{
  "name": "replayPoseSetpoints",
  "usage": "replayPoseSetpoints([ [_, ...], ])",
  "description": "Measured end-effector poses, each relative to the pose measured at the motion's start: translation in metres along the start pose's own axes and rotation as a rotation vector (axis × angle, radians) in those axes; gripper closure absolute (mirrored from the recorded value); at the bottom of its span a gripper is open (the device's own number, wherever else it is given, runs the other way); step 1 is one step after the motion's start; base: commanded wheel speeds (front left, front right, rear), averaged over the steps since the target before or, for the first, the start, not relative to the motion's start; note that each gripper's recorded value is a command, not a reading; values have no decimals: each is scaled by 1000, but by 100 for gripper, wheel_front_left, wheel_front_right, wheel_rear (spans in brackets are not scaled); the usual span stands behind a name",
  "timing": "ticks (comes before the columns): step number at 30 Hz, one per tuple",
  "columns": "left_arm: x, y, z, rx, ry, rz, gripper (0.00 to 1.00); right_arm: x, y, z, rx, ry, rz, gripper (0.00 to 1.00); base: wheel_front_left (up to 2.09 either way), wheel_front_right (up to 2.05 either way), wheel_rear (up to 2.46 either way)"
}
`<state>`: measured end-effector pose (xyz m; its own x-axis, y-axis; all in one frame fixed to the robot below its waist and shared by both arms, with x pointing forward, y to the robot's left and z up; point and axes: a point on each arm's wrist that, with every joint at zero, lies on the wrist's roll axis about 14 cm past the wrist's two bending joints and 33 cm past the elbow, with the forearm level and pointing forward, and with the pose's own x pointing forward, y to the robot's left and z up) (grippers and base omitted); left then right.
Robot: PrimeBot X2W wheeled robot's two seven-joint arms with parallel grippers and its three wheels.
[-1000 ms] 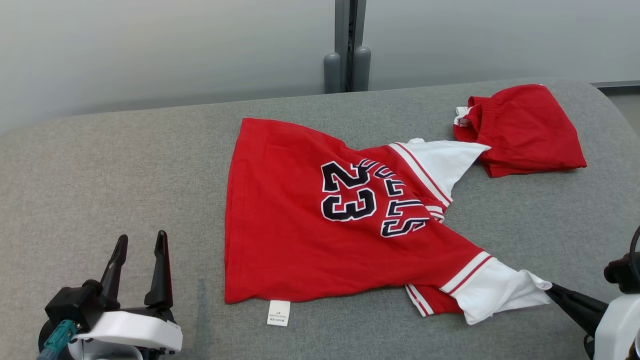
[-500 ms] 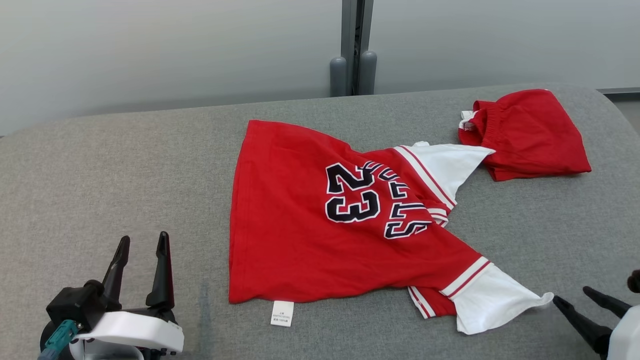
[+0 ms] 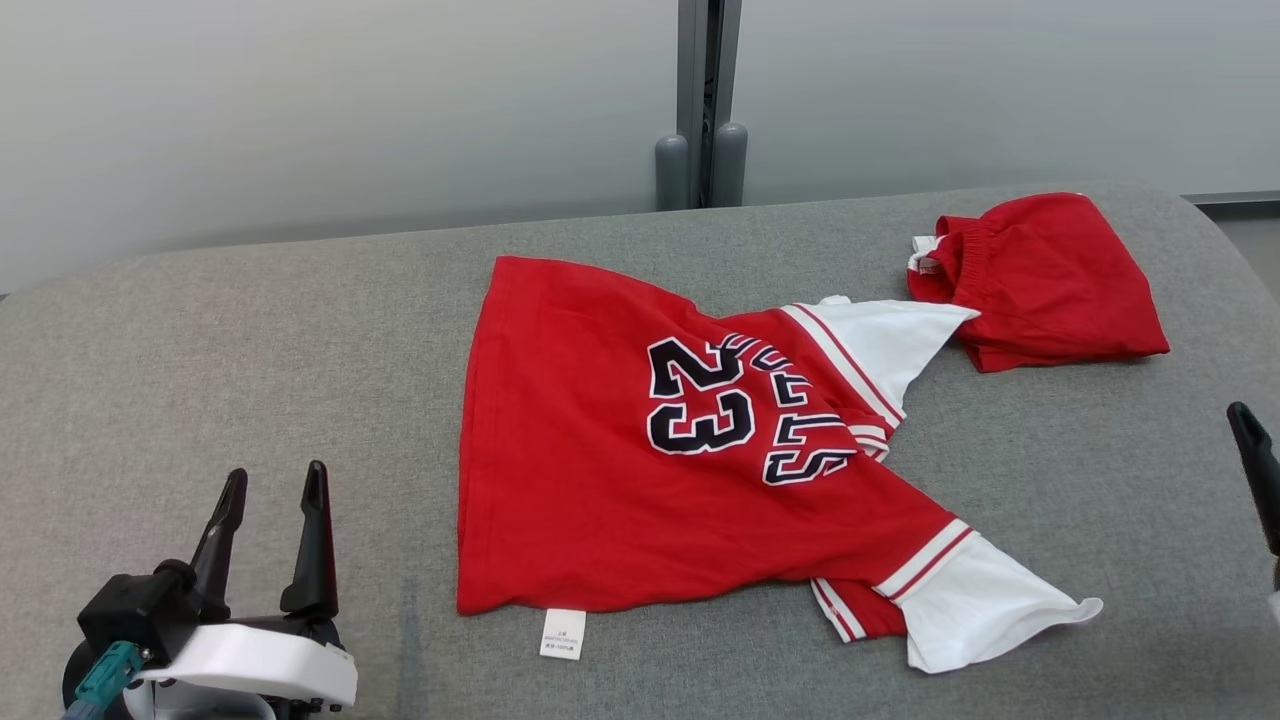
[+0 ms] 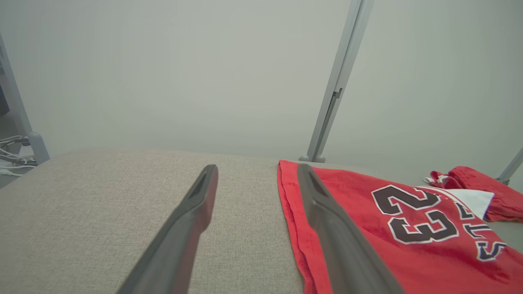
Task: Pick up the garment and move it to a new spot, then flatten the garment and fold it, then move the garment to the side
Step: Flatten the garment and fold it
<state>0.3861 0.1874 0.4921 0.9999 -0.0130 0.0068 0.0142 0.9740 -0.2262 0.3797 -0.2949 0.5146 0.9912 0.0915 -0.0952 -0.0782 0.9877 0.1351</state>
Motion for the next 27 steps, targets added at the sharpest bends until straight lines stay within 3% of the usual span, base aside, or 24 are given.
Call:
replayPoseSetpoints([
  [5, 0, -4, -1, -1, 4, -8, 0, 8, 19, 7, 74, -116, -62, 0, 0, 0, 0],
  [9, -1, -4, 0, -8, -4, -1, 0, 7, 38, 17, 72, -210, -98, 0, 0, 0, 0],
  [15, -1, -2, 0, -15, -20, 12, 0, 10, 78, 25, 78, -283, -42, 0, 0, 0, 0],
  [20, -2, -5, 0, -19, -35, 12, 0, 14, 103, 6, 79, -235, 26, 0, 0, 0, 0],
  [27, -5, -10, 4, 5, -56, 7, 0, 5, 118, -26, 112, -169, 44, 0, 0, 0, 0],
])
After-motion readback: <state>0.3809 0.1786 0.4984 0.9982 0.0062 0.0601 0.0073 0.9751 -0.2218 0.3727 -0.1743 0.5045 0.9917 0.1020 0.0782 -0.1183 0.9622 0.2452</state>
